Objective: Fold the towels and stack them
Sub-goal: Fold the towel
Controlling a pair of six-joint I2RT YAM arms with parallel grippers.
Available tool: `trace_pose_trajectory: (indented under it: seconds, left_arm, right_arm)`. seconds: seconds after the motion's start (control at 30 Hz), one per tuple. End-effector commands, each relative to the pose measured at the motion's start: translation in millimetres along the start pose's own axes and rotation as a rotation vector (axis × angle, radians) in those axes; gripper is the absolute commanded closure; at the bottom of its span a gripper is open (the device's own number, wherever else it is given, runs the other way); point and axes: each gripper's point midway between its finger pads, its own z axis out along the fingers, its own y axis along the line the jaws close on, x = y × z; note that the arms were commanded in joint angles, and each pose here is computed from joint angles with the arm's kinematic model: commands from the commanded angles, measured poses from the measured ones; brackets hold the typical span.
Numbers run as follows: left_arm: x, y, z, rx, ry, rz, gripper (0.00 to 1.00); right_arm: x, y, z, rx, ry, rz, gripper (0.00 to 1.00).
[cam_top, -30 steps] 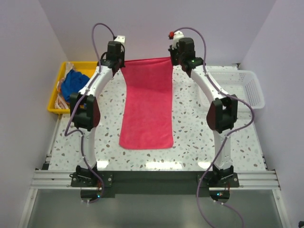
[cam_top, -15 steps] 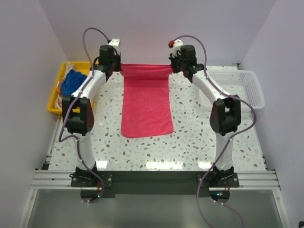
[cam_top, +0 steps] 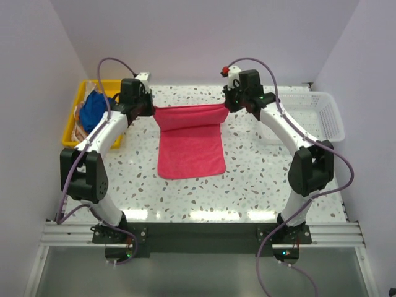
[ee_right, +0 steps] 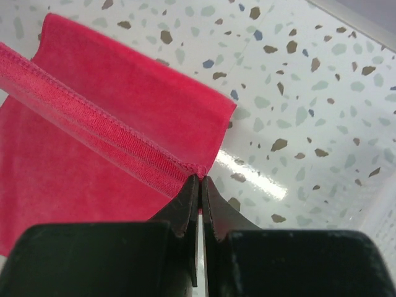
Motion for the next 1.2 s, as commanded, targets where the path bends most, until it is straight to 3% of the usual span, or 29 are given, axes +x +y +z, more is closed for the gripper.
trace_pose_trajectory:
  seconds: [0.0,0.23,0.5,0.73,0.97,1.17]
  left_arm:
    - [32.6,16.8,-13.6,-0.052,0.075,-0.065,1.0]
    - [54.8,16.8,-22.7,-0.053,0.123,-0.079,1.0]
    - [15.7,18.8,-38.4,-0.081,0.053,-0.028,1.0]
    - [24.2,20.8,-47.1,-0.091,0.083,-0.014,1.0]
    - [72.0,21.7,-51.8,-0.089,0.178,-0.052,1.0]
    - [141.4,22.1,-49.2,-0.085,0.299,-0.122,1.0]
  right_arm:
    - [29.5,-1.0,-19.5,0.049,0.082,0.012,1.0]
    - [59.4,13.1,-21.6,0.044,0.146,0.046,1.0]
    - [45.8,11.8,-31.6,0.058,0.114,0.062,1.0]
    - [55.9,23.3,-43.1,0.03,0.142,0.077,1.0]
    - [103.2,40.7,-43.2,0.006,0.248,0.133,1.0]
    - [157.1,58.6,-31.4,-0.041,0.349,0.226,1.0]
